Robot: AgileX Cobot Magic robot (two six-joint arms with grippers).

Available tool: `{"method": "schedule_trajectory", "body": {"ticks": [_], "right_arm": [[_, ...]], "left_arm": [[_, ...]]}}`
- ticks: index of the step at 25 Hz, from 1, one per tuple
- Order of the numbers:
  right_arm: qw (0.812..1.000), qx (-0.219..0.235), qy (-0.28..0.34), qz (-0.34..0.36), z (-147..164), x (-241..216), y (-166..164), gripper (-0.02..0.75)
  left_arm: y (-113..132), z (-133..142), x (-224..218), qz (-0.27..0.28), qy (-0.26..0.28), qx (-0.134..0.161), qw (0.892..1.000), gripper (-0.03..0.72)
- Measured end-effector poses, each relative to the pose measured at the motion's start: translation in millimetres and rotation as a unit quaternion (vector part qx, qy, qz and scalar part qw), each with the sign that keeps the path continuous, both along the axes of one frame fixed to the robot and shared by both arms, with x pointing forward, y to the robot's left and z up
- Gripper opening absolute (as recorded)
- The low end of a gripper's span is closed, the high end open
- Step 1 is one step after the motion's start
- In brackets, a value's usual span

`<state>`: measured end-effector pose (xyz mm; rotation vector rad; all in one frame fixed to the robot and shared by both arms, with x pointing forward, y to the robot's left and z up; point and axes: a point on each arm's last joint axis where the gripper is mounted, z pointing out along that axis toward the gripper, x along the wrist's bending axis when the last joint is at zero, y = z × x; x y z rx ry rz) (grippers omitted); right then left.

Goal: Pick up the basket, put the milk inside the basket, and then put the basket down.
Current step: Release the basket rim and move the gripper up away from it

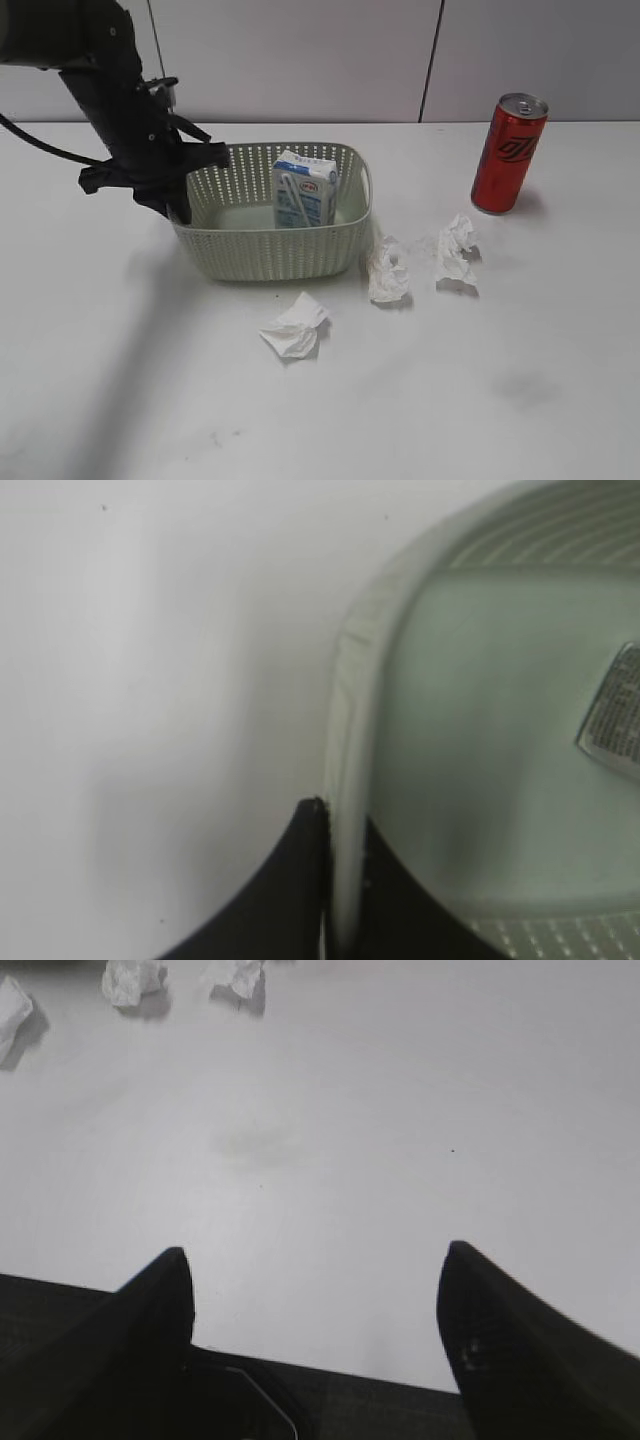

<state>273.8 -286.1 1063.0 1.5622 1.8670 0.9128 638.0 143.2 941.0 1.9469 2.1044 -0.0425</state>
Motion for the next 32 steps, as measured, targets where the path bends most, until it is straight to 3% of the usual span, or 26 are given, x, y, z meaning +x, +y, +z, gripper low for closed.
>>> {"method": "schedule_trajectory", "body": {"ticks": [9,15,19,25,28,32], "right_arm": [[0.995,0.004,-0.099,-0.003,-22,-32,-2,0.591],[0.994,0.009,-0.113,-0.005,-27,-28,-2,0.591],[0.993,0.012,-0.115,-0.004,-26,-28,-2,0.591],[0.993,0.013,-0.117,-0.004,-26,-28,-1,0.591],[0.993,0.013,-0.117,-0.004,-26,-28,-1,0.591],[0.993,0.014,-0.117,-0.004,-26,-28,-1,0.591]], "left_arm": [[-2,-2,9,0.005,-0.045,-0.008,0.999,-0.001],[0,-2,12,-0.001,-0.060,0.002,0.998,0.021],[0,-2,13,-0.003,-0.068,0.004,0.998,0.160],[1,0,11,-0.004,-0.060,0.007,0.998,0.507],[3,16,7,-0.005,-0.065,0.005,0.998,0.592],[13,51,2,-0.003,-0.093,0.002,0.996,0.618]]}}
